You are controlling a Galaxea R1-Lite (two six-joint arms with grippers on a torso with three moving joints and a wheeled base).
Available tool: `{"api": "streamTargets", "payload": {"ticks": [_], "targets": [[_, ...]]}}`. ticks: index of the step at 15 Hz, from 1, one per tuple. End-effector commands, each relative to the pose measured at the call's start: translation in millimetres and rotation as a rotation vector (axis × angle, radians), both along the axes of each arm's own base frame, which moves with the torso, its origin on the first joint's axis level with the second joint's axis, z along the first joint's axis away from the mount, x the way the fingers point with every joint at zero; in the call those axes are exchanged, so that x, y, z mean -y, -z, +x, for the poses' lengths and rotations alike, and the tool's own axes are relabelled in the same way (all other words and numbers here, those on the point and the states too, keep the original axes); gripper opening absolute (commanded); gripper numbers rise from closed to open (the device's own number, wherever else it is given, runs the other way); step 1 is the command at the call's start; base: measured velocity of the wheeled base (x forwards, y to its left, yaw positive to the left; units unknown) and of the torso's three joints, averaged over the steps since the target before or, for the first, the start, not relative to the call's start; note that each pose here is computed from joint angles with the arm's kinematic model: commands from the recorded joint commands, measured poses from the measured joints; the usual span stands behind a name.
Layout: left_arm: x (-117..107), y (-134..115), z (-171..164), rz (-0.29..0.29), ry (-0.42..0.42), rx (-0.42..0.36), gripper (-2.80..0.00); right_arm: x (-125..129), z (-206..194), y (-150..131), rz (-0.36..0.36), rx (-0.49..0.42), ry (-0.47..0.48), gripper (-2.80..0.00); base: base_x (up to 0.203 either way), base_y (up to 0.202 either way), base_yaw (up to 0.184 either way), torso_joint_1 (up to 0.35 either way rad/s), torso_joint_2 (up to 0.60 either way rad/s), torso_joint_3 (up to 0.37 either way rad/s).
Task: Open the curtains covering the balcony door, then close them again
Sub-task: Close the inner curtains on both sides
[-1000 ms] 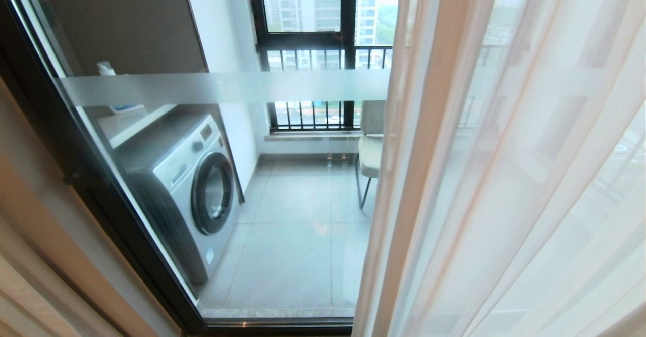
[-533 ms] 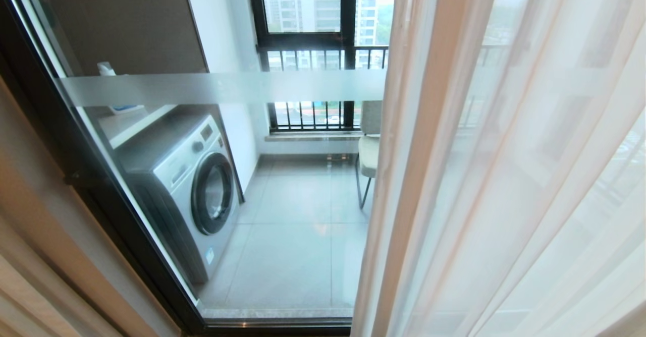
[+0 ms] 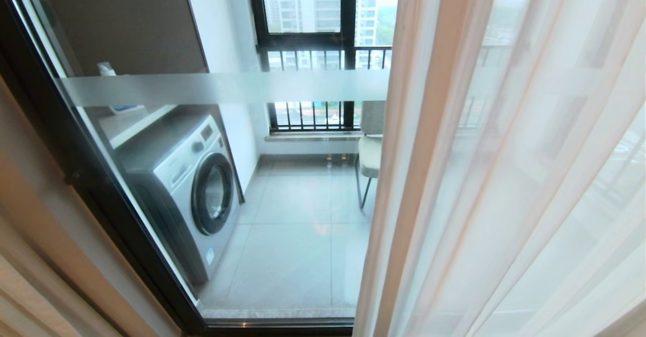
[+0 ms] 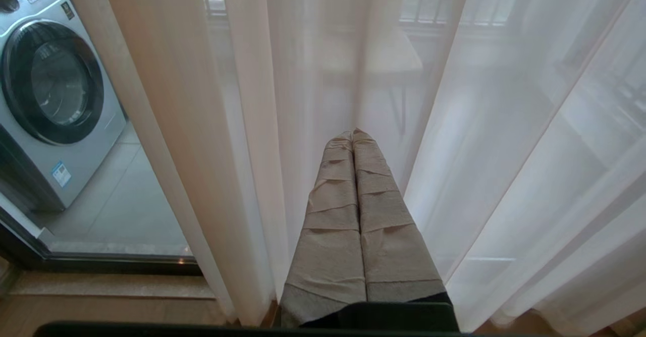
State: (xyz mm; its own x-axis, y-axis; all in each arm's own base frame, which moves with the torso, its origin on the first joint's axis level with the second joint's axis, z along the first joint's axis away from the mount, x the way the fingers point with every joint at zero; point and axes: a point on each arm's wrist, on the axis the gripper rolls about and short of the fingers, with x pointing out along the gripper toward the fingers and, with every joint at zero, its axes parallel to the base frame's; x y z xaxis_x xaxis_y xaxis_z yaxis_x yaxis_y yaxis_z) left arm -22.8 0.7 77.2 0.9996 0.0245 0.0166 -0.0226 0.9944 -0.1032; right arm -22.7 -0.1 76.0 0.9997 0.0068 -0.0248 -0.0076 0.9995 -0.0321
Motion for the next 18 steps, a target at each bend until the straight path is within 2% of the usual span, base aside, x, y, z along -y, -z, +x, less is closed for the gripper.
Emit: {"api": "streamTargets", "payload": {"ticks": [1, 4, 18], "targets": [[0.0, 0.0, 0.0, -0.001, 0.000, 0.001, -2.80, 0.0, -0.5, 0.9, 0.006, 0.010, 0.001, -2.80, 0.000, 0.000, 0.000, 0.000, 0.00, 0.000], [0.0, 0.0, 0.0, -0.001, 0.000, 0.000, -2.80, 0.1, -0.6, 0.7, 0.027, 0.011, 0.003, -2.80, 0.000, 0.000, 0.000, 0.000, 0.00, 0.000], [0.0, -0.1, 0.0, -0.001, 0.000, 0.002, -2.80, 0.1, -0.5, 0.8, 0.028, 0.011, 0.003, -2.80, 0.000, 0.000, 0.000, 0.000, 0.00, 0.000]]}}
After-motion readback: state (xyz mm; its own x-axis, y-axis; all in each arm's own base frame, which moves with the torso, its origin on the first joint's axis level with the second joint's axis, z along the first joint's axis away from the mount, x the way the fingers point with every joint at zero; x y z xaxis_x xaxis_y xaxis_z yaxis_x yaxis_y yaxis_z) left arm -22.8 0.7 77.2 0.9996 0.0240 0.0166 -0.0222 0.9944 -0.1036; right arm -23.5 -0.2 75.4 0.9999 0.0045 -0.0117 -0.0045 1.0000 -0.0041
